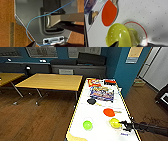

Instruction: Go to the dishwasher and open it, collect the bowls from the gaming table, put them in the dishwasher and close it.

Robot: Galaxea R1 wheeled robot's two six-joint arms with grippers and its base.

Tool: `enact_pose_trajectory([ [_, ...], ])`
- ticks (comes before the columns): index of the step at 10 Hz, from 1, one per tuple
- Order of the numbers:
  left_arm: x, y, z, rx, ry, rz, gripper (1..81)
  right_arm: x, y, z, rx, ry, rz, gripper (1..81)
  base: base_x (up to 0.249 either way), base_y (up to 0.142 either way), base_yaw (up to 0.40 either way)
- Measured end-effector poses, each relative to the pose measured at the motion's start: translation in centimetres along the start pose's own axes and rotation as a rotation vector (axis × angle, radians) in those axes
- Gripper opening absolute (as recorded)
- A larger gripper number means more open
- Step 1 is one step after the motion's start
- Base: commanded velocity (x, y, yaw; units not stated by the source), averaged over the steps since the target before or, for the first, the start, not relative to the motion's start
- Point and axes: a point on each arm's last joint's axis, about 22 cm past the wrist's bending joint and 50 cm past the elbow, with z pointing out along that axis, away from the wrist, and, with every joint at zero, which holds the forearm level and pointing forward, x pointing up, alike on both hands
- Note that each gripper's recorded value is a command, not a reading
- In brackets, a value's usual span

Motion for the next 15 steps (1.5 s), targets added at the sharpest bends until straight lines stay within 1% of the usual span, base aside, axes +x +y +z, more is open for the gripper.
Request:
enact_pose_trajectory([
  [1, 0.0, -0.2, 0.0, 0.002, 0.0, 0.001, 81.1, -0.9, -0.2, 0.6, 0.005, -0.013, 0.005, 81.1, 0.0, 0.0, 0.0],
  [3, 0.0, -0.4, -0.1, 0.005, -0.001, 0.001, 81.1, -2.1, 0.0, 1.2, 0.008, -0.032, 0.033, 81.1, 0.0, 0.0, 0.0],
  [4, 0.0, -0.4, -0.1, 0.006, 0.0, 0.0, 81.1, -1.8, 0.0, 1.2, 0.01, -0.025, 0.039, 81.1, 0.0, 0.0, 0.0],
  [7, 0.0, -0.4, -0.1, 0.006, 0.0, 0.001, 81.1, -2.1, -0.4, 1.4, 0.018, -0.03, 0.052, 81.1, 0.0, 0.0, 0.0],
  [8, 0.1, -0.4, -0.1, 0.006, 0.0, 0.001, 81.1, -2.1, -0.8, 1.7, 0.026, -0.02, 0.052, 81.1, 0.0, 0.0, 0.0],
  [9, 0.3, -0.5, -0.1, 0.006, 0.002, 0.001, 81.1, -2.3, -1.2, 2.0, 0.033, -0.019, 0.053, 81.1, 0.0, 0.0, 0.0],
  [10, 0.4, -0.7, -0.1, 0.009, 0.004, 0.002, 81.1, -1.9, -0.9, 2.0, 0.028, -0.012, 0.056, 81.1, 0.0, 0.0, 0.0],
  [13, 0.4, -0.9, -0.2, 0.013, 0.001, 0.003, 81.1, 2.1, 1.1, 0.1, -0.006, 0.064, 0.072, 81.1, 0.0, 0.0, 0.0],
  [14, 0.3, -0.9, -0.2, 0.013, 0.001, 0.002, 81.1, 2.3, 1.3, 0.1, -0.009, 0.069, 0.076, 81.1, 0.0, 0.0, 0.0],
  [15, 0.4, -1.0, -0.2, 0.013, 0.0, 0.003, 81.1, 1.8, 1.3, 0.6, -0.011, 0.063, 0.079, 81.1, 0.0, 0.0, 0.0],
])
